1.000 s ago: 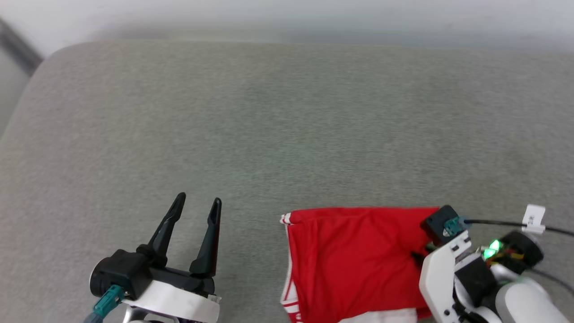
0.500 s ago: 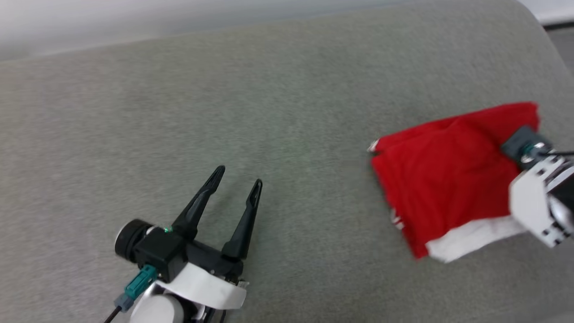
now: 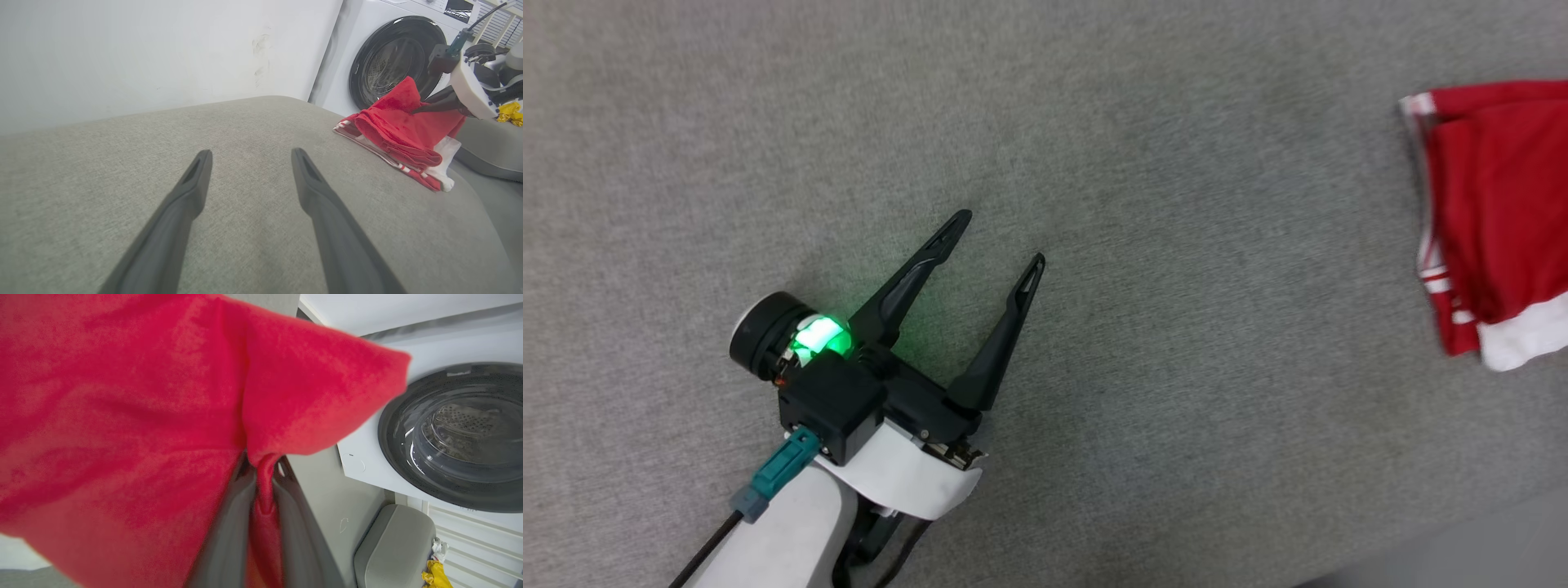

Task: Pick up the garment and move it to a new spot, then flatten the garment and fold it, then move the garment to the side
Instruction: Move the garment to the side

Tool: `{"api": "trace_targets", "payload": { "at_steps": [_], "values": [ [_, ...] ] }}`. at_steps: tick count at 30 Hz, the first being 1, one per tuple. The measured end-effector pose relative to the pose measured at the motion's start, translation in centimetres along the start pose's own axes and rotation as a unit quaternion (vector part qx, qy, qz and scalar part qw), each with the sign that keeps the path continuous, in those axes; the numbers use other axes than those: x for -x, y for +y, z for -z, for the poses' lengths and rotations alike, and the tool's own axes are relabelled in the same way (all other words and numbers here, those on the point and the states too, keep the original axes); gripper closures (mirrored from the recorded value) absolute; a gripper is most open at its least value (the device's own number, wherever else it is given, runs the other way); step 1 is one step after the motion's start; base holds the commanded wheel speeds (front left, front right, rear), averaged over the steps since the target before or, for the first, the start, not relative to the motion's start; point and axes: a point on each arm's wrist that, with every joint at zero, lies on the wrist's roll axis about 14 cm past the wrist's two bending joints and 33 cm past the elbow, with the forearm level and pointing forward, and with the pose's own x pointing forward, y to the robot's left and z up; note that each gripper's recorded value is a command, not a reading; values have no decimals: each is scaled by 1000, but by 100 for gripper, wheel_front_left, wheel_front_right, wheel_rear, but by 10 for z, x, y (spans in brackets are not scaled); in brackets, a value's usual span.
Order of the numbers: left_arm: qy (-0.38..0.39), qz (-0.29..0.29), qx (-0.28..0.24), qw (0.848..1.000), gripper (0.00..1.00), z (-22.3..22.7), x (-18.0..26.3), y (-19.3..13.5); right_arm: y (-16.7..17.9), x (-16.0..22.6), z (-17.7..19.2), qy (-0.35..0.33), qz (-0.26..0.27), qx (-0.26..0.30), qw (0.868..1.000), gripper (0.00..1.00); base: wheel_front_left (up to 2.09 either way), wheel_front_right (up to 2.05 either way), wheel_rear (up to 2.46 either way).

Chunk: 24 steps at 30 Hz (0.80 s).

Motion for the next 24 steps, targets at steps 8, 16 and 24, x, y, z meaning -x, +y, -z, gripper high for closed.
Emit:
{"api": "trace_targets", "payload": {
  "at_steps": [8, 16, 24],
  "values": [
    [24, -8, -4, 1000, 0, 24, 9, 22, -28, -38, 39, 49, 41, -16, 998, 100, 0, 0, 0],
    [23, -29, -11, 999, 0, 21, 16, 33, -28, -55, 45, 46, 57, -49, 996, 0, 0, 0, 0],
    [-3, -59, -15, 998, 0, -12, 21, 29, -38, -36, -1, -41, 73, -63, 995, 0, 0, 0, 0]
  ]
}}
